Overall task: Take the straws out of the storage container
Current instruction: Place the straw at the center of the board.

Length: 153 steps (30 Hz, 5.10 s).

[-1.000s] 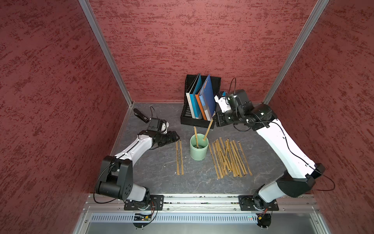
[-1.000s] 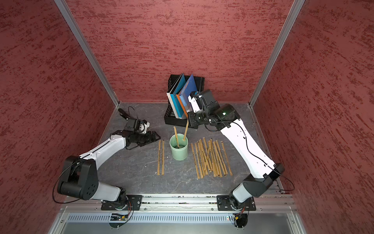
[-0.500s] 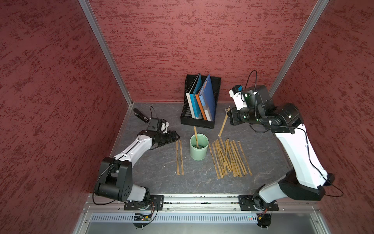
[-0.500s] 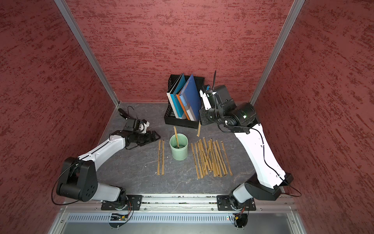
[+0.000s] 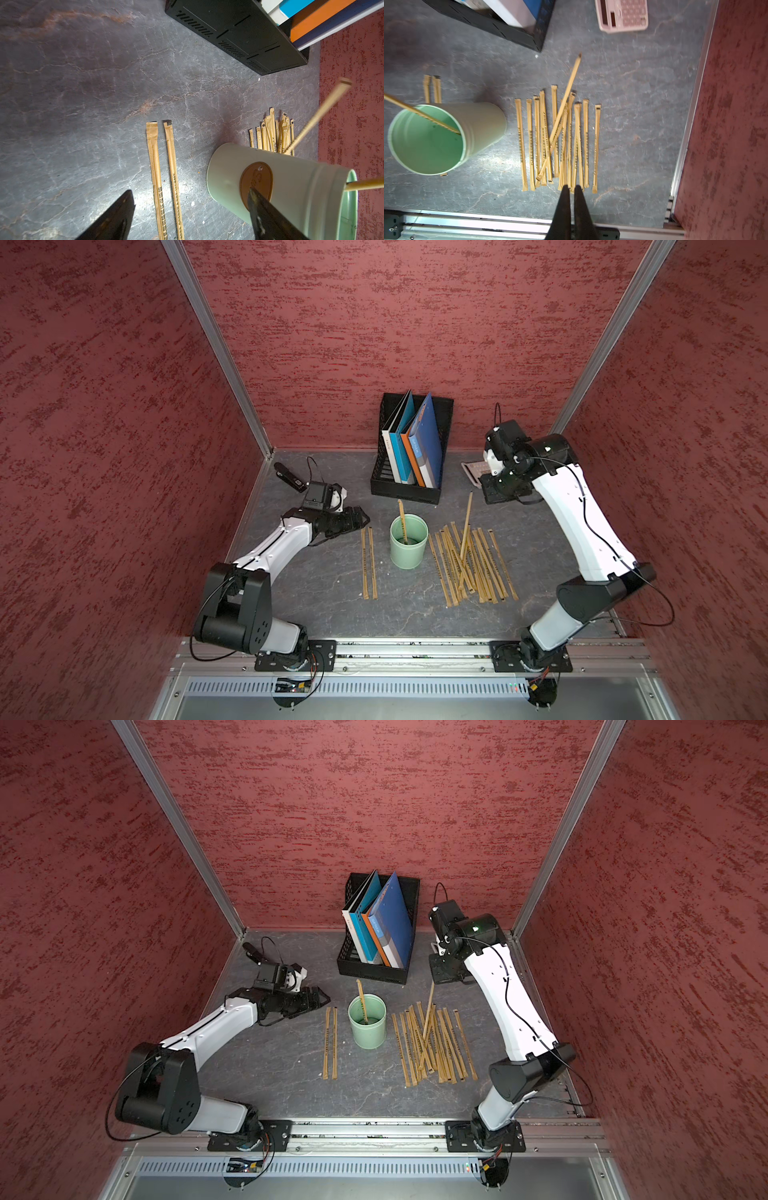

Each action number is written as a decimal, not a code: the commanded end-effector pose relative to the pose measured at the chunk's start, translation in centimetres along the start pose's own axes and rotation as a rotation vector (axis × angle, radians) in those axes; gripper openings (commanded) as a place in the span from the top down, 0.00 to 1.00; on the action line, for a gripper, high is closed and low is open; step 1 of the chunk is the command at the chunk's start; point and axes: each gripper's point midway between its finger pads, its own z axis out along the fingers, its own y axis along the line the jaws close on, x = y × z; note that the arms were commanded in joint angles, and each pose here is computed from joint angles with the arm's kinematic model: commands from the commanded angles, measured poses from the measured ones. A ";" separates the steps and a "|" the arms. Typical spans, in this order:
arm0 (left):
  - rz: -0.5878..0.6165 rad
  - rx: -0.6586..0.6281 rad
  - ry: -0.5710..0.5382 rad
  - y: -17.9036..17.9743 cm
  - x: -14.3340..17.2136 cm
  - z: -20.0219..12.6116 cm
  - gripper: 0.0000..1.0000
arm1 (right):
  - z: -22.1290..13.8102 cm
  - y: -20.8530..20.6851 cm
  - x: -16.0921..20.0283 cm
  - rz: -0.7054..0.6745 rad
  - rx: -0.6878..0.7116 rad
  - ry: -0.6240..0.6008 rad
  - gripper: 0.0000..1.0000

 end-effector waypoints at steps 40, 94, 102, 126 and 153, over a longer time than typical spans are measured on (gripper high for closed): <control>-0.017 -0.052 0.072 2.1 0.9 2.6 0.15 | 25.0 2.9 -2.9 0.246 -0.159 0.246 0.66; -0.021 -0.103 0.115 3.4 1.4 3.4 0.15 | 28.7 3.8 -3.5 0.321 -0.313 0.232 0.93; -0.017 -0.097 0.107 3.1 1.1 3.3 0.15 | 24.6 4.6 -5.7 0.324 -0.398 0.153 0.93; 0.000 -0.027 0.052 0.4 0.8 1.4 0.14 | 17.1 5.3 4.2 0.158 -0.371 0.095 0.93; 0.003 -0.042 0.059 0.7 0.8 1.4 0.14 | 19.7 5.8 6.3 0.090 -0.284 0.129 0.74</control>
